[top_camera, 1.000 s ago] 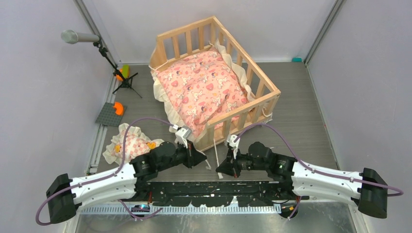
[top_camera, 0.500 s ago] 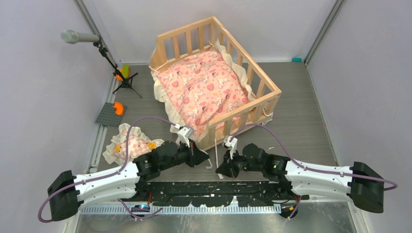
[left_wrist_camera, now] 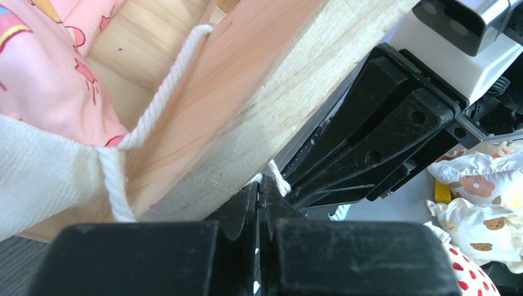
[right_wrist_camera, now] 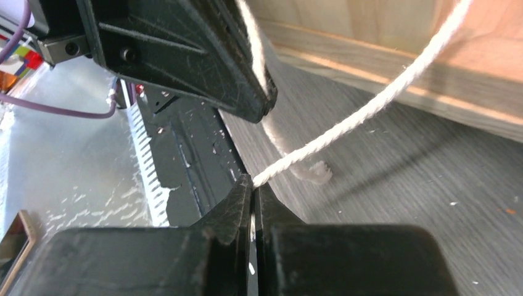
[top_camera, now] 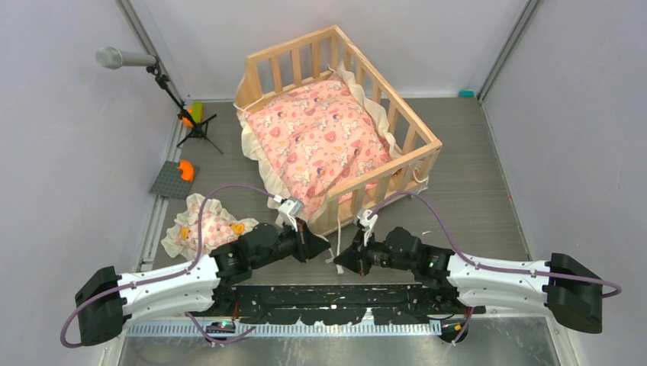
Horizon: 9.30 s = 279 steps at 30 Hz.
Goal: Set up the pet bed
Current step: Cross the ropes on the bed frame.
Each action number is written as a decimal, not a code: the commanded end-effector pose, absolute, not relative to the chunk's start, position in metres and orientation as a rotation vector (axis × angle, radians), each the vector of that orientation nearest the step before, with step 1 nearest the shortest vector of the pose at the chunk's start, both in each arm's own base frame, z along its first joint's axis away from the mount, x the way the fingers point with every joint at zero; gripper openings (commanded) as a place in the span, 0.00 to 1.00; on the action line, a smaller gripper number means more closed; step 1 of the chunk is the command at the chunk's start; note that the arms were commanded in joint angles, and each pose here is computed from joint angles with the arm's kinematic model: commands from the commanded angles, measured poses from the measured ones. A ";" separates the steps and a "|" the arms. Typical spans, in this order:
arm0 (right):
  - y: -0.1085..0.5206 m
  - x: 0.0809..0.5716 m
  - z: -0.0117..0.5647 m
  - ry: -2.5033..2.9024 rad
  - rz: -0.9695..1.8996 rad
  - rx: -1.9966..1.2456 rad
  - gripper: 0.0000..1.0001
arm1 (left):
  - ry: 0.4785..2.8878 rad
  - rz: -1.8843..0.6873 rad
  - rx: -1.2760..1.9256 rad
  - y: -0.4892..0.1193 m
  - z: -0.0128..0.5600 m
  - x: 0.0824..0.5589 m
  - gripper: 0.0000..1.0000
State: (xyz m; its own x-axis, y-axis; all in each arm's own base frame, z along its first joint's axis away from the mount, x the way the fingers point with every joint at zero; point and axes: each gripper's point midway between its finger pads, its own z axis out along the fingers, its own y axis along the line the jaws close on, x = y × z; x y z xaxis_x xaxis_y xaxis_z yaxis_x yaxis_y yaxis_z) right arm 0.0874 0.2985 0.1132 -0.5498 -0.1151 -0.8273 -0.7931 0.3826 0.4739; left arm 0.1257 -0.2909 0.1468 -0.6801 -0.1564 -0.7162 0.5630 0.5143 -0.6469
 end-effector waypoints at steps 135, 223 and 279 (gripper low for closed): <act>0.316 0.111 0.167 1.932 1.397 -0.258 0.00 | 1.776 -0.838 0.460 -0.319 0.138 0.097 0.44; 0.327 0.116 0.154 1.612 1.164 -0.754 0.00 | 1.800 -0.802 0.323 -0.259 0.183 0.109 0.00; 0.382 0.016 0.059 1.914 1.169 -1.417 0.00 | 1.996 -0.698 0.240 -0.204 0.099 0.107 0.00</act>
